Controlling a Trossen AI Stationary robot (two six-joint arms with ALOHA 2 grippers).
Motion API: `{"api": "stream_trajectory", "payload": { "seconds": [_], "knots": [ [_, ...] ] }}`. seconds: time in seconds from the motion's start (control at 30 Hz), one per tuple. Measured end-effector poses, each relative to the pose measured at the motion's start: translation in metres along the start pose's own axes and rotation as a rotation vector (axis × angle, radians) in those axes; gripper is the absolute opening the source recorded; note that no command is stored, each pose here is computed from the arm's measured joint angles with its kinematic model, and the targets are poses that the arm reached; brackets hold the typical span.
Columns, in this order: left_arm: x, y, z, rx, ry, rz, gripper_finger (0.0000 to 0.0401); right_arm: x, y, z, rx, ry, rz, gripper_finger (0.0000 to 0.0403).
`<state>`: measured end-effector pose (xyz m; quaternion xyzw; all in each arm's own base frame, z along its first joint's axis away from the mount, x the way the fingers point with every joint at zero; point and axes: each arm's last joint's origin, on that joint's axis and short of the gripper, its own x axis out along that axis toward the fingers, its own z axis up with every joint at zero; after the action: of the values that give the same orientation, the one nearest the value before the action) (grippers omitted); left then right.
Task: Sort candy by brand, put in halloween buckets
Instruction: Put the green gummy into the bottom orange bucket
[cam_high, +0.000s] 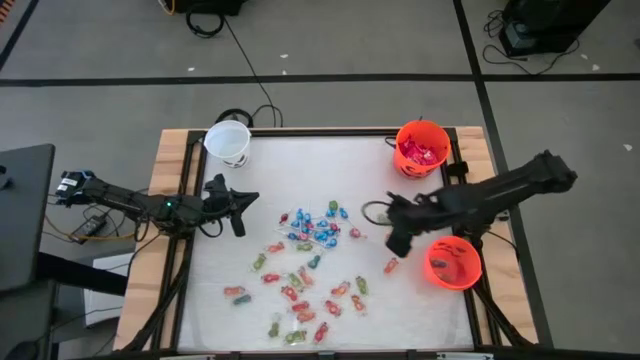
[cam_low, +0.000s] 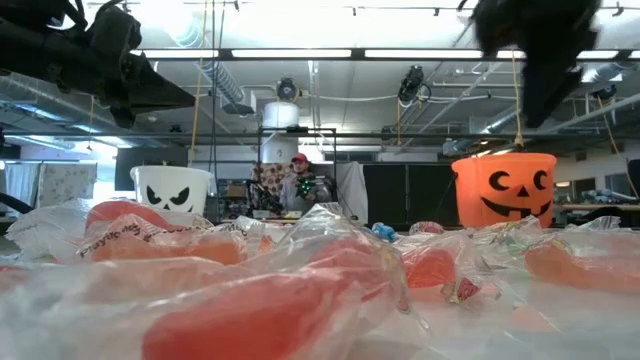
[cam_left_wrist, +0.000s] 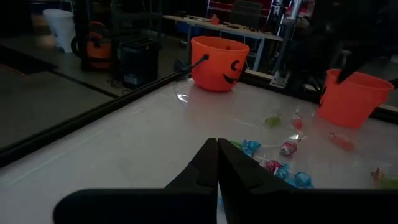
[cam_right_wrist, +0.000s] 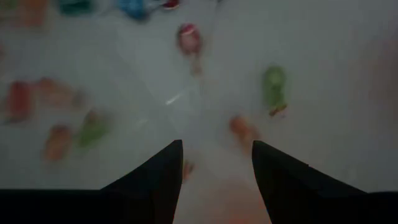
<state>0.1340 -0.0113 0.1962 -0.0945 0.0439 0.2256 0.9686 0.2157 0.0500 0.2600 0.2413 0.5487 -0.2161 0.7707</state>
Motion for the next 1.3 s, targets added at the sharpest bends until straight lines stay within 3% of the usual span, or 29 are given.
{"api": "stream_trajectory", "payload": {
  "seconds": [0.23,0.6,0.7,0.77,0.87,0.93,1.2,1.3],
  "knots": [
    [0.000,-0.003,-0.001,-0.006,0.027,-0.101,0.0010,0.060,-0.015,0.034,-0.005,0.122,-0.178,0.0202],
    [0.000,-0.004,-0.001,0.031,0.033,-0.131,0.0010,0.130,-0.043,0.063,0.020,0.220,-0.189,0.0196],
    [0.000,-0.004,-0.001,0.029,0.033,-0.131,0.0010,0.137,-0.044,0.064,0.033,0.267,-0.169,0.0171],
    [0.000,-0.004,-0.001,0.029,0.033,-0.131,0.0010,0.139,-0.043,0.064,0.038,0.285,-0.150,0.0133],
    [0.000,-0.004,-0.001,0.029,0.033,-0.131,0.0010,0.133,-0.043,0.061,0.052,0.308,-0.123,0.0045],
    [0.000,-0.004,-0.001,0.029,0.033,-0.131,0.0010,0.121,-0.040,0.060,0.072,0.310,-0.091,0.0015],
    [0.000,-0.005,-0.001,0.026,0.042,-0.162,0.0010,0.024,-0.008,0.051,0.141,0.161,0.058,0.0007],
    [-0.001,-0.005,-0.001,0.025,0.047,-0.184,0.0010,-0.007,-0.003,0.033,0.151,0.192,0.100,0.0005]
  ]
}}
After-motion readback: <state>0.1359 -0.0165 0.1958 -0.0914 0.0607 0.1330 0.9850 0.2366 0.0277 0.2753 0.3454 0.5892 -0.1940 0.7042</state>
